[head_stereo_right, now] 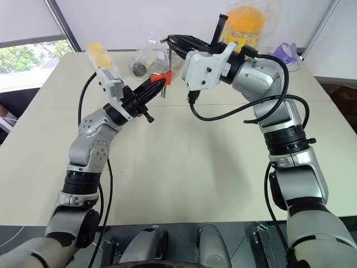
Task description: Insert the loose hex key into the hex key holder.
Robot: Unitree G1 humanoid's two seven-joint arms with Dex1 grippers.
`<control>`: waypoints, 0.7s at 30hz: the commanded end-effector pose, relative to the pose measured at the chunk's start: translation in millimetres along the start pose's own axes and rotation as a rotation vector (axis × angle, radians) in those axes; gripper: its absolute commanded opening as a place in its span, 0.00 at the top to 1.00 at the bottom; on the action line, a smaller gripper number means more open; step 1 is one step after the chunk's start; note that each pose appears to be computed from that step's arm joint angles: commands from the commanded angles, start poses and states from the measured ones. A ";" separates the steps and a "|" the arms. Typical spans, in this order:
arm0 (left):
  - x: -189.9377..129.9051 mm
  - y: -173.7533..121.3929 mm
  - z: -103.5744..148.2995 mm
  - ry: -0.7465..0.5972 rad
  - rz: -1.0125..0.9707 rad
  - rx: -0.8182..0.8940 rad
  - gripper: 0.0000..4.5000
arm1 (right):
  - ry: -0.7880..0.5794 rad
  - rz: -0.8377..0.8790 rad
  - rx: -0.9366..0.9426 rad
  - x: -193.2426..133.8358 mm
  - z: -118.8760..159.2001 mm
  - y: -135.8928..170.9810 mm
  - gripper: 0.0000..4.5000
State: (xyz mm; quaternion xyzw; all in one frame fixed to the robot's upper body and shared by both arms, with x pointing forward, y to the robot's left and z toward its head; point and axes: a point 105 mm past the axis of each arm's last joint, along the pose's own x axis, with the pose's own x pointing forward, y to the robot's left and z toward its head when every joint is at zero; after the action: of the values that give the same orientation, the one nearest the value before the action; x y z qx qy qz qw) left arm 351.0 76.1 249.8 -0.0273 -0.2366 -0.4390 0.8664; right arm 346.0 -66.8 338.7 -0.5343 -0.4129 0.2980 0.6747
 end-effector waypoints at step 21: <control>4.9 3.1 19.3 -0.061 0.001 0.046 1.00 | -0.025 -0.037 -0.021 -3.0 11.4 -11.5 0.99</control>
State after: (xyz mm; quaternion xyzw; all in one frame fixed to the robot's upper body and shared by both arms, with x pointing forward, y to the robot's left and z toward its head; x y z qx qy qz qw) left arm 352.4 76.0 251.3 -0.0277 -0.2376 -0.4382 0.8665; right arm 344.1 -66.1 336.0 -0.5339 -0.4085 0.2999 0.6769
